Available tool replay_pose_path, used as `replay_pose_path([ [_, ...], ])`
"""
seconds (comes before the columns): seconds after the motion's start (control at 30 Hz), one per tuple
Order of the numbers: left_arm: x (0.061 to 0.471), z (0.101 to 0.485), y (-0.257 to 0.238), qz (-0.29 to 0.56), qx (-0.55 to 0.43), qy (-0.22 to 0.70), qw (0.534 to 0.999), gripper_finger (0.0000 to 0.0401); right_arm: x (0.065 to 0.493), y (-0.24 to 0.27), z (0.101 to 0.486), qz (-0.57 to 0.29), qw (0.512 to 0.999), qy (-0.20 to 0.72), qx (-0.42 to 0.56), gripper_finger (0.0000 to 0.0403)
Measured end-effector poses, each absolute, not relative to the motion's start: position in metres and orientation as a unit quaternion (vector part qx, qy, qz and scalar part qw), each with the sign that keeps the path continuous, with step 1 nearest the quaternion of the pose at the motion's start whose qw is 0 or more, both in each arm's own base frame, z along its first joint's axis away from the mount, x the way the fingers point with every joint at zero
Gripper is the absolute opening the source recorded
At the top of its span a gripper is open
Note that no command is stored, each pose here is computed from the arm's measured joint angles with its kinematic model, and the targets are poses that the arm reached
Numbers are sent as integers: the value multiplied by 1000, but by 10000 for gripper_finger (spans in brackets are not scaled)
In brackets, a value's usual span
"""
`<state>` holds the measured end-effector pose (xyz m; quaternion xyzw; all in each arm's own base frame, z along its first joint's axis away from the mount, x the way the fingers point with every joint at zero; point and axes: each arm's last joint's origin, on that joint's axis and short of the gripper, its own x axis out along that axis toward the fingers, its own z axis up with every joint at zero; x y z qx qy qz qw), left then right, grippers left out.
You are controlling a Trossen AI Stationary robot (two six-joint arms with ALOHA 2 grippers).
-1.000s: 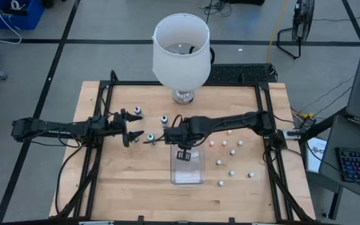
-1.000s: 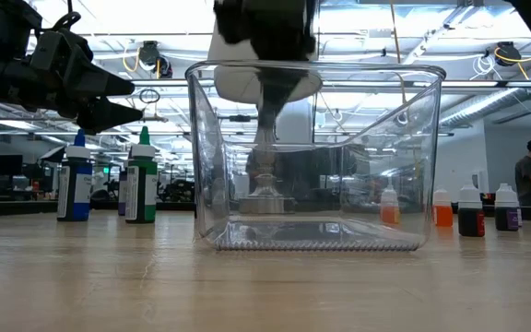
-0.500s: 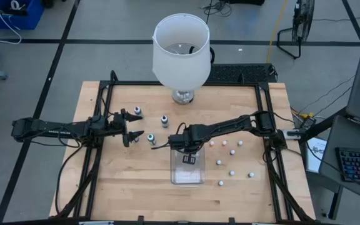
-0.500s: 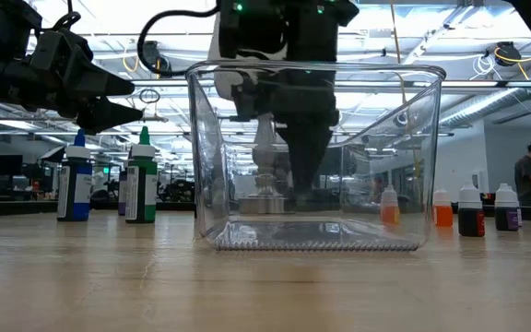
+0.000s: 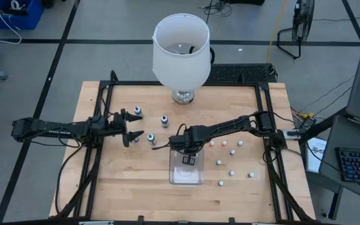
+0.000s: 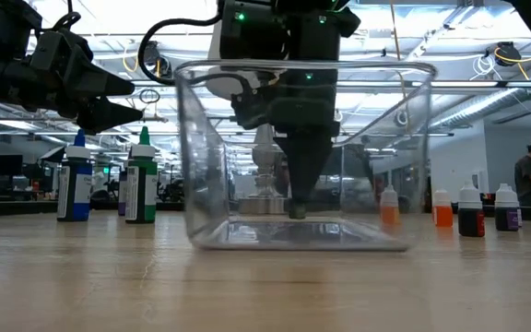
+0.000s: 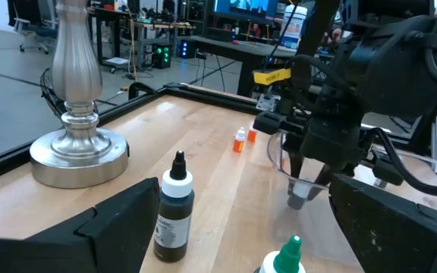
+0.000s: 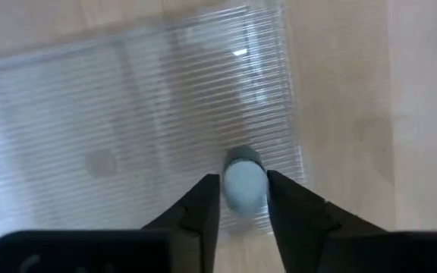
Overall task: Pick & Place food coloring
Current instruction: Put the green food coloring bottle into the bin, then put the orange food coloring bottle into the bin
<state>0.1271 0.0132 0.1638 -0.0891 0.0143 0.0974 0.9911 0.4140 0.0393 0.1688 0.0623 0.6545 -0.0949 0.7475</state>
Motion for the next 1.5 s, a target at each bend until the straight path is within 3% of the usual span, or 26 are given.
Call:
replay_pose_path([
  [0.3,127,164,13,97,-89,14,991,379,412,41,175,-81,746,655,88,144],
  [0.63,127,164,13,97,-89,14,991,379,391,39,249,-77,793,584,153,141],
  [0.87,127,164,13,97,-89,14,991,379,358,32,302,-142,825,536,108,141],
  [1.07,127,164,13,97,-89,14,991,379,327,23,313,-203,783,588,20,141],
  [1.17,127,164,13,97,-89,14,991,379,321,13,310,-225,756,615,19,143],
  [1.5,127,164,13,97,-89,14,991,379,304,-37,246,-261,670,690,87,214],
])
